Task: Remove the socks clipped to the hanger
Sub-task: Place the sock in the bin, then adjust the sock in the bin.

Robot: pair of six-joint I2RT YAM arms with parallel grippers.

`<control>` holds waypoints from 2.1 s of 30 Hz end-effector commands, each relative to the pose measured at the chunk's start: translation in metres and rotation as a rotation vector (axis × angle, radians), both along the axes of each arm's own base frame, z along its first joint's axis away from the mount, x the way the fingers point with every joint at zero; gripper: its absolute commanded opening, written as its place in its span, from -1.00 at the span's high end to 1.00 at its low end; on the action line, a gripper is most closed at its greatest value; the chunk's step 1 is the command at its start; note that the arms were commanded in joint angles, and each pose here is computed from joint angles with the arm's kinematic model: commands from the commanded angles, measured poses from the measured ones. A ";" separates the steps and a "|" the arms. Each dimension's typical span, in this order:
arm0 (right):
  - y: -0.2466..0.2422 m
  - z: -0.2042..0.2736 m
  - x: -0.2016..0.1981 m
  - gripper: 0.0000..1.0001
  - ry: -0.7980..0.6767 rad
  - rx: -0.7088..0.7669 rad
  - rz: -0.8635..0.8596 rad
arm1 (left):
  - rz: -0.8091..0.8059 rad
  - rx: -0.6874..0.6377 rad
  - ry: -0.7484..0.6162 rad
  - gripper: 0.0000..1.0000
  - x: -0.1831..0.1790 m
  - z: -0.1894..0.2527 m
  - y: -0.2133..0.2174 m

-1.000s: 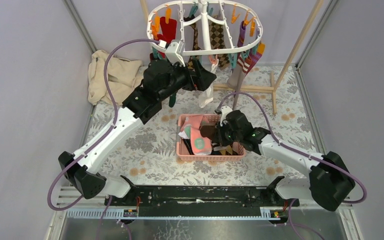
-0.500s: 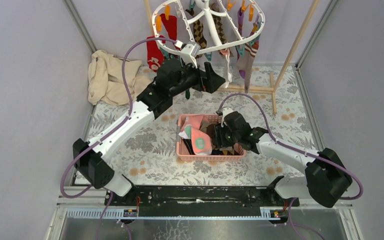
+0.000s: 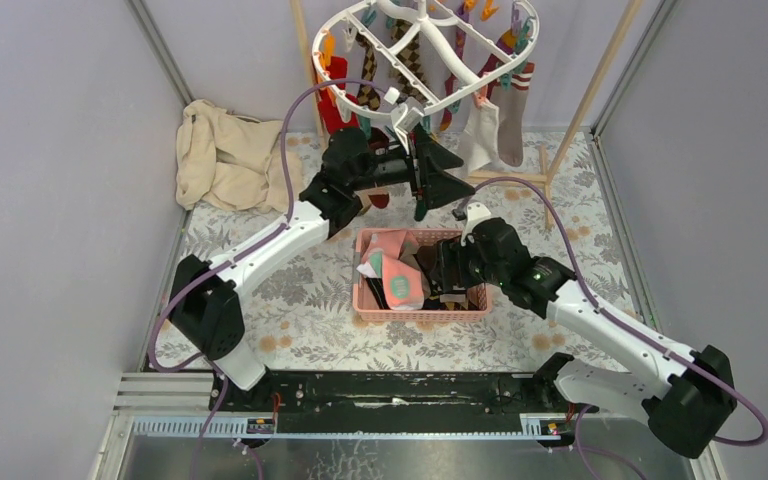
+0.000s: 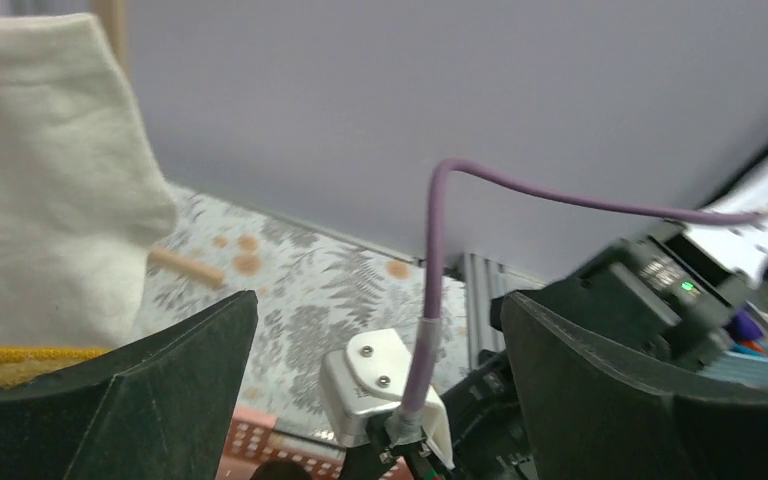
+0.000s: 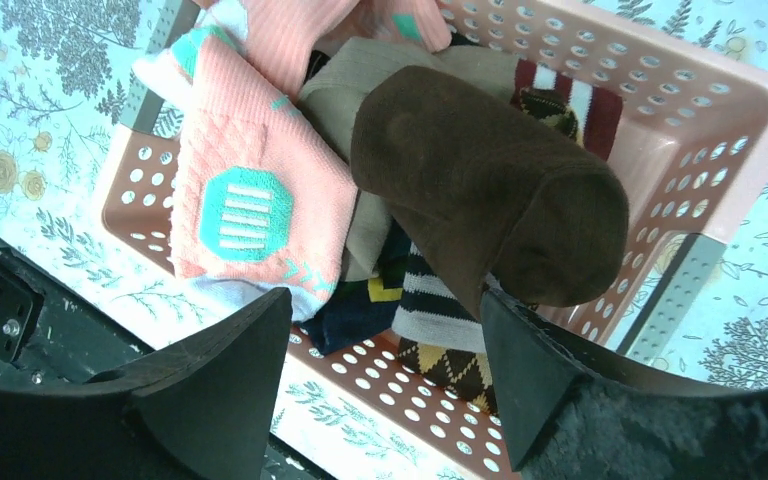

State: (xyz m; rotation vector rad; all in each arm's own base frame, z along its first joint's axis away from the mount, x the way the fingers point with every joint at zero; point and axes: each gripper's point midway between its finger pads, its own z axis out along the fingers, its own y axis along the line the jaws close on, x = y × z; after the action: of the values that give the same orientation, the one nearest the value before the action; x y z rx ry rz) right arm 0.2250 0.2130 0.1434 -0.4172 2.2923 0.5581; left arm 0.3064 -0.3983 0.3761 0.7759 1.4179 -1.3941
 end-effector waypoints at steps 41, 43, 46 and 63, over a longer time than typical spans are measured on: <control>0.057 0.040 0.036 -0.57 -0.059 0.065 0.140 | 0.597 0.308 0.122 -0.97 -0.016 -0.027 0.123; 0.076 0.045 0.036 -0.54 -0.036 0.112 0.210 | 0.642 0.330 0.144 -0.97 -0.018 -0.038 0.135; 0.102 0.033 0.036 -0.46 0.027 0.153 0.292 | 0.716 0.352 0.181 -0.97 -0.022 -0.056 0.154; 0.030 -0.107 0.009 -0.31 0.234 -0.143 0.033 | 0.741 0.393 0.277 -0.97 -0.056 -0.102 0.185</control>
State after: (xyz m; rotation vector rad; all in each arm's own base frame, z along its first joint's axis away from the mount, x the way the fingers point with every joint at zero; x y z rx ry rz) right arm 0.2512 0.2712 0.0471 -0.5365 2.4937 0.6051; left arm 0.2502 -0.2175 0.2793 0.2572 1.9537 -0.6839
